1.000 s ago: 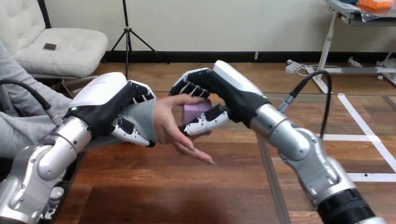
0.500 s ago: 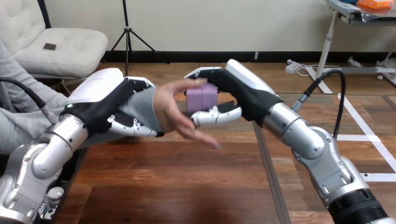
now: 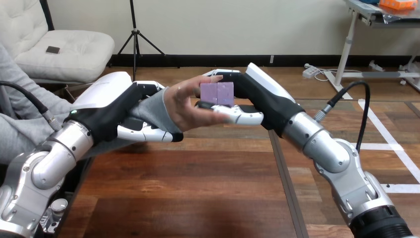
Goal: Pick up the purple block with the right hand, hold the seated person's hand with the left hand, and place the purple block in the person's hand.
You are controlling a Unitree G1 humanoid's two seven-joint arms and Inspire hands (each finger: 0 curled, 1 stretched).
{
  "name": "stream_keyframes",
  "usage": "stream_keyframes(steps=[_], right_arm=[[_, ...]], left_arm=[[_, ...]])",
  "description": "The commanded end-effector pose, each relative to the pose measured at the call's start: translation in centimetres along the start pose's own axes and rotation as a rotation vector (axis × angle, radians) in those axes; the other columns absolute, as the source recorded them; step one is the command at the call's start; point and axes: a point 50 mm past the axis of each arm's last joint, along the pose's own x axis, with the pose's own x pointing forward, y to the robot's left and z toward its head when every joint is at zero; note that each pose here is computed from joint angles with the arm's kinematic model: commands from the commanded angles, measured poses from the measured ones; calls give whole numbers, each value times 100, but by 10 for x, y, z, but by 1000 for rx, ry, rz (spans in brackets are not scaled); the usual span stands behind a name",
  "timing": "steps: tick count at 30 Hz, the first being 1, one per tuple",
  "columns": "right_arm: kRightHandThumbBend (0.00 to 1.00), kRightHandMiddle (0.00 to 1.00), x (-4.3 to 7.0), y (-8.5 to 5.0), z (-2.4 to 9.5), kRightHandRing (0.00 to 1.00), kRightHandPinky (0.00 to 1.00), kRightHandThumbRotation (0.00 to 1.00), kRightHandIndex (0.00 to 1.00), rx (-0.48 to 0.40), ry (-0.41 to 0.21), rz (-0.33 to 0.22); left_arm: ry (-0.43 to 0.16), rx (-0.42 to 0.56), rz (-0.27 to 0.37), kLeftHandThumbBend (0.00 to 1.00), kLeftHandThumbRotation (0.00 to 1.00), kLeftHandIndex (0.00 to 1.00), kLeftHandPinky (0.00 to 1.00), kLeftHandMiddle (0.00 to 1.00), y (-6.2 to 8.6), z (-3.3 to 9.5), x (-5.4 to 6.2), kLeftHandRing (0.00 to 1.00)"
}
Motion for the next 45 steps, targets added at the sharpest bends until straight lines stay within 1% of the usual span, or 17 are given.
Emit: stream_keyframes(steps=[1,6,10,16,22,26,28,31,34,38,45], right_arm=[[100,72,-6,-3,-6,69,61,100,74,18,-5,-14],[100,73,-12,-4,-13,70,61,100,75,43,17,-28],[100,74,-17,-4,-17,72,62,100,76,53,22,-39],[100,77,-26,-5,-23,75,66,100,79,71,37,-52],[100,80,-36,-5,-29,79,70,100,81,89,46,-85],[100,82,-44,-4,-33,81,73,100,83,121,61,-108],[100,83,-47,-3,-34,83,74,100,84,129,64,-114],[100,85,-53,-2,-36,84,76,100,85,145,72,-125],[100,86,-58,-1,-38,86,77,100,87,163,72,-136],[100,88,-66,0,-43,88,80,100,89,186,89,-154],[100,90,-79,3,-47,88,82,100,91,218,99,-180]], left_arm=[[-148,-39,110,99,83,75,62,77,25,26,13,74],[-147,-54,90,100,85,76,63,78,18,23,10,76],[-152,-68,79,100,86,77,64,80,14,20,8,76],[-155,-116,53,100,87,78,64,81,6,15,5,77],[-151,-171,46,100,90,80,65,82,-4,9,-2,79],[-145,-215,61,100,93,81,68,82,-13,5,-8,80],[-142,-225,66,100,95,82,72,83,-16,4,-10,82],[-131,-250,79,100,97,83,75,84,-22,1,-14,83],[-139,-276,101,100,98,84,77,85,-28,-1,-19,84],[-122,-319,162,100,99,85,79,86,-38,-3,-27,86],[-92,-377,199,100,100,89,88,90,-52,-7,-39,92]])
